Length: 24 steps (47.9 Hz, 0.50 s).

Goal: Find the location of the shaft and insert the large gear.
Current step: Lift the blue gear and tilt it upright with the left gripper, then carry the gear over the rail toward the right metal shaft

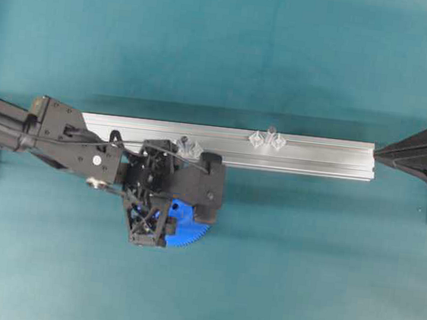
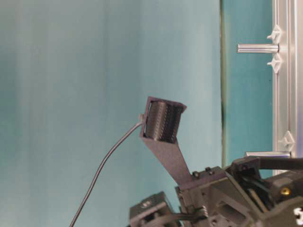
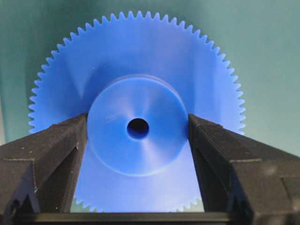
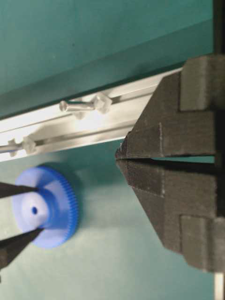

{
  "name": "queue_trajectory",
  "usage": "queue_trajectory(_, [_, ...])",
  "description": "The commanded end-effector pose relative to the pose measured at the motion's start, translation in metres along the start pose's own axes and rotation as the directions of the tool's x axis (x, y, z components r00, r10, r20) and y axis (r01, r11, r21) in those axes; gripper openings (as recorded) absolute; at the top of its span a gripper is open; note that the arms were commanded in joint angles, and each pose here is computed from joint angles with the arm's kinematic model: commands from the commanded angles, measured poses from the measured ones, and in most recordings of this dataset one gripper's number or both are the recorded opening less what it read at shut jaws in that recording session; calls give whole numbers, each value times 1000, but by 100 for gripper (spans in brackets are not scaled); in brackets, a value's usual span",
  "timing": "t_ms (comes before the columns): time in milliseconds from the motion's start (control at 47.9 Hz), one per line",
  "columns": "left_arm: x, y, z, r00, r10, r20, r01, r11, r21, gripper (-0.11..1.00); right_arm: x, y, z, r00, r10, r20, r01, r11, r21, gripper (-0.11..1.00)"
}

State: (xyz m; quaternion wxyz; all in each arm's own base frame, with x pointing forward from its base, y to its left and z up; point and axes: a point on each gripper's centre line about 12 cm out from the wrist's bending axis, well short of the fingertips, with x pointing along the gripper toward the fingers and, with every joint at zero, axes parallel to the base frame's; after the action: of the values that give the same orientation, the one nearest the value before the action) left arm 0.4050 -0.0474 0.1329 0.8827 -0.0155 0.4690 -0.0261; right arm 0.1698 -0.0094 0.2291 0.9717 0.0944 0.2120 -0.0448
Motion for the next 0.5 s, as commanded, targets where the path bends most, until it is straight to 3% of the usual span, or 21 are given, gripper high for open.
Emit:
queue_trajectory(0, [-25,0,30,995,-5,104,3,1000,15,72,0,0,4,1000,1,17,-1,1000,10,1])
queue_trajectory(272, [-60,11,69,972,7,237,-22,998,61,72,1,0,2,1000,1,20,-2,1000,10,1])
queue_trajectory(480, [-82,36,92,943,49,329,-83,992,91,72,0,0,3,1000,2,23,-2,1000,10,1])
